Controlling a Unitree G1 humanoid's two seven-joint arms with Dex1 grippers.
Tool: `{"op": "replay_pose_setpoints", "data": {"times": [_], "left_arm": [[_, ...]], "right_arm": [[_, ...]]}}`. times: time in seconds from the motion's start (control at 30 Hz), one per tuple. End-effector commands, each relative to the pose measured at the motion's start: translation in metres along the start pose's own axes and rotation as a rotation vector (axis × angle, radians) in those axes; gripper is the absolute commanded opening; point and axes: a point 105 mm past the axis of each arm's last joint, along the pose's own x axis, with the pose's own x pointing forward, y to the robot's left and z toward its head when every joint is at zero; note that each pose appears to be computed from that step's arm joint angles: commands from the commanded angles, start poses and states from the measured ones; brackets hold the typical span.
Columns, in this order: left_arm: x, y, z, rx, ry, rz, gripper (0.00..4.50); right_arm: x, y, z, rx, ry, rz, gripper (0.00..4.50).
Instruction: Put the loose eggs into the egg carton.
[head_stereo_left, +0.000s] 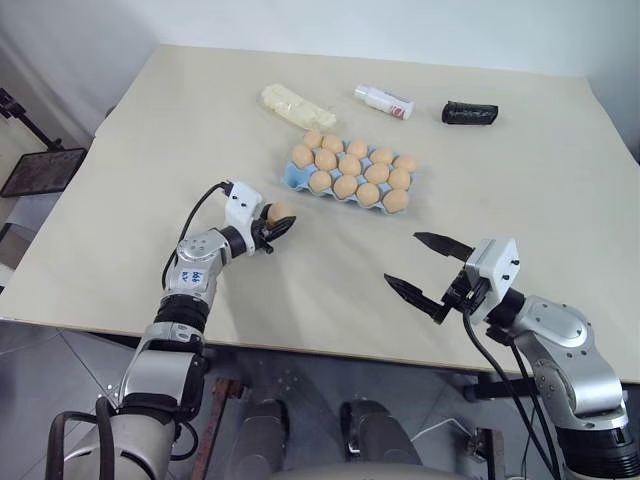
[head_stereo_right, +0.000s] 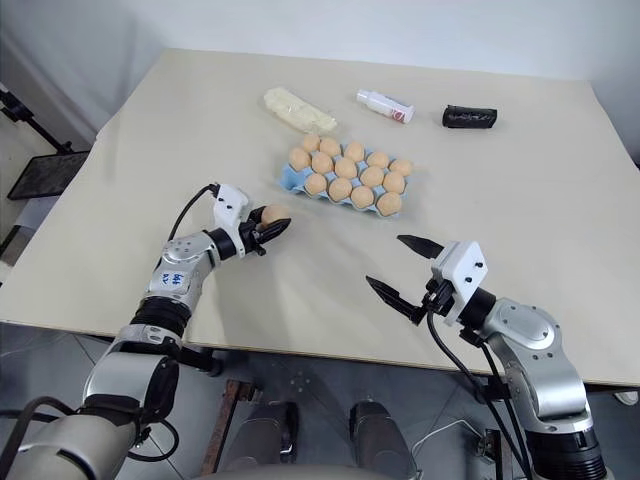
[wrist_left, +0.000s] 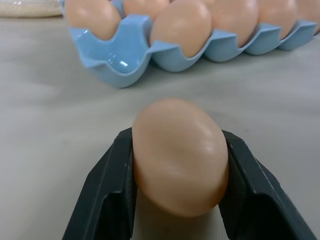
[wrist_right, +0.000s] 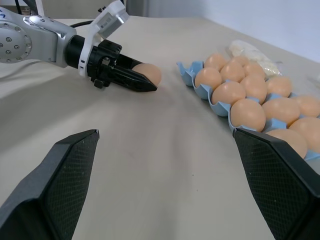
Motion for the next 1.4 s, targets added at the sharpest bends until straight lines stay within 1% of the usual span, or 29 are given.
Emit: {"op": "replay_pose_setpoints", "data": {"times": [0.03, 0.1, 0.2, 0.3, 0.4, 0.47, 0.5, 0.57, 0.7, 0.93, 1.07, 1.13, 1.2, 1.33, 1.4], "left_arm": [[0.007, 0.009, 0.051, 0.069, -0.153, -0.010, 1.83], [0.013, 0.011, 0.062, 0.079, -0.166, -0.008, 1.83], [0.026, 0.017, 0.073, 0.080, -0.147, 0.016, 1.83], [0.035, 0.019, 0.076, 0.071, -0.108, 0.035, 1.83], [0.047, 0.014, 0.074, 0.049, -0.057, 0.034, 1.83], [0.050, 0.017, 0.075, 0.046, -0.045, 0.072, 2.42], [0.050, 0.019, 0.076, 0.045, -0.048, 0.096, 2.58], [0.050, 0.025, 0.077, 0.016, -0.050, 0.136, 3.21], [0.050, 0.024, 0.074, 0.003, -0.041, 0.127, 4.46], [0.038, 0.035, 0.067, 0.017, -0.029, 0.150, 4.46], [0.026, 0.041, 0.076, 0.033, -0.097, 0.126, 4.46], [0.013, 0.046, 0.077, 0.046, -0.131, 0.090, 4.46], [-0.004, 0.053, 0.074, 0.064, -0.148, 0.070, 4.46], [-0.027, 0.062, 0.063, 0.076, -0.135, 0.070, 4.46], [-0.041, 0.072, 0.052, 0.079, -0.100, 0.111, 4.46]], "right_arm": [[-0.001, 0.001, 0.011, -0.029, -0.037, -0.012, 4.50], [-0.001, 0.000, 0.011, -0.030, -0.037, -0.018, 4.50], [-0.002, -0.001, 0.011, -0.032, -0.037, -0.027, 4.50], [-0.001, -0.001, 0.012, -0.033, -0.038, -0.028, 4.50], [-0.001, -0.001, 0.014, -0.037, -0.042, -0.036, 4.50], [-0.002, 0.000, 0.016, -0.040, -0.046, -0.047, 4.50], [-0.002, 0.000, 0.016, -0.041, -0.047, -0.051, 4.50], [-0.004, 0.000, 0.016, -0.040, -0.046, -0.061, 4.50], [-0.005, 0.001, 0.016, -0.033, -0.048, -0.069, 4.50], [-0.002, 0.001, 0.017, -0.028, -0.056, -0.063, 4.50], [-0.001, 0.004, 0.016, -0.023, -0.056, -0.055, 4.50], [-0.002, 0.005, 0.016, -0.019, -0.057, -0.053, 4.50], [-0.002, 0.005, 0.015, -0.014, -0.056, -0.052, 4.50], [-0.002, 0.007, 0.013, -0.006, -0.054, -0.048, 4.50], [-0.001, 0.007, 0.011, 0.002, -0.053, -0.044, 4.50]]}}
